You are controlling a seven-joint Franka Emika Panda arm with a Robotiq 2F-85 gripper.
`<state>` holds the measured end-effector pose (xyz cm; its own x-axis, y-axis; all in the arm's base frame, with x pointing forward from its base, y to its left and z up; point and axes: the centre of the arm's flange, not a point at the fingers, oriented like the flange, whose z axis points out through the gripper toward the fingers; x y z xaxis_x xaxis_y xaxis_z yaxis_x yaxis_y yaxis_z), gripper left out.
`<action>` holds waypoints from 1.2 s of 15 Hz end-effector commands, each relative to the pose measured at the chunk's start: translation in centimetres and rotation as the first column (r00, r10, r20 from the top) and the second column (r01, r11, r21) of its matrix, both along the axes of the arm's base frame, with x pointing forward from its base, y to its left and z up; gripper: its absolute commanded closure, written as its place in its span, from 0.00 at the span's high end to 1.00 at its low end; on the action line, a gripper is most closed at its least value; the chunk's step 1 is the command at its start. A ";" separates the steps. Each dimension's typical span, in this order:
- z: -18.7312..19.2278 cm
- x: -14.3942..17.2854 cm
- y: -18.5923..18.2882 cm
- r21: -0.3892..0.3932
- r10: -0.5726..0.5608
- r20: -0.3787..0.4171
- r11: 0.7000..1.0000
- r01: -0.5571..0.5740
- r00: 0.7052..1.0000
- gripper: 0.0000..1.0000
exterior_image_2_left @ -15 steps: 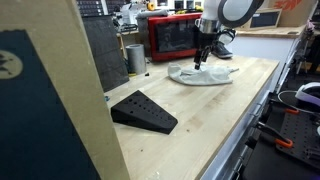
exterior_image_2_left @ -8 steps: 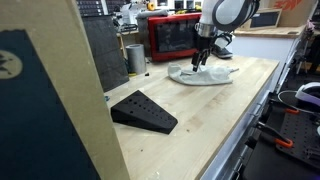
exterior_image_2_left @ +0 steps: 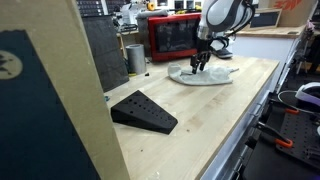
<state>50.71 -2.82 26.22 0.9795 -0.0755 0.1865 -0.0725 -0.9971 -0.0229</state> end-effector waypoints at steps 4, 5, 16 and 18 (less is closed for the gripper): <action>0.2 0.6 -1.1 0.078 -0.039 0.014 0.996 0.038 0.999 0.12; 0.7 0.5 -0.9 0.091 -0.045 0.023 0.995 0.042 0.999 0.05; 7.8 4.2 -0.3 0.109 -0.104 0.195 0.990 0.084 0.975 0.01; 8.9 5.8 -0.5 0.087 -0.116 0.235 0.991 0.098 0.965 0.01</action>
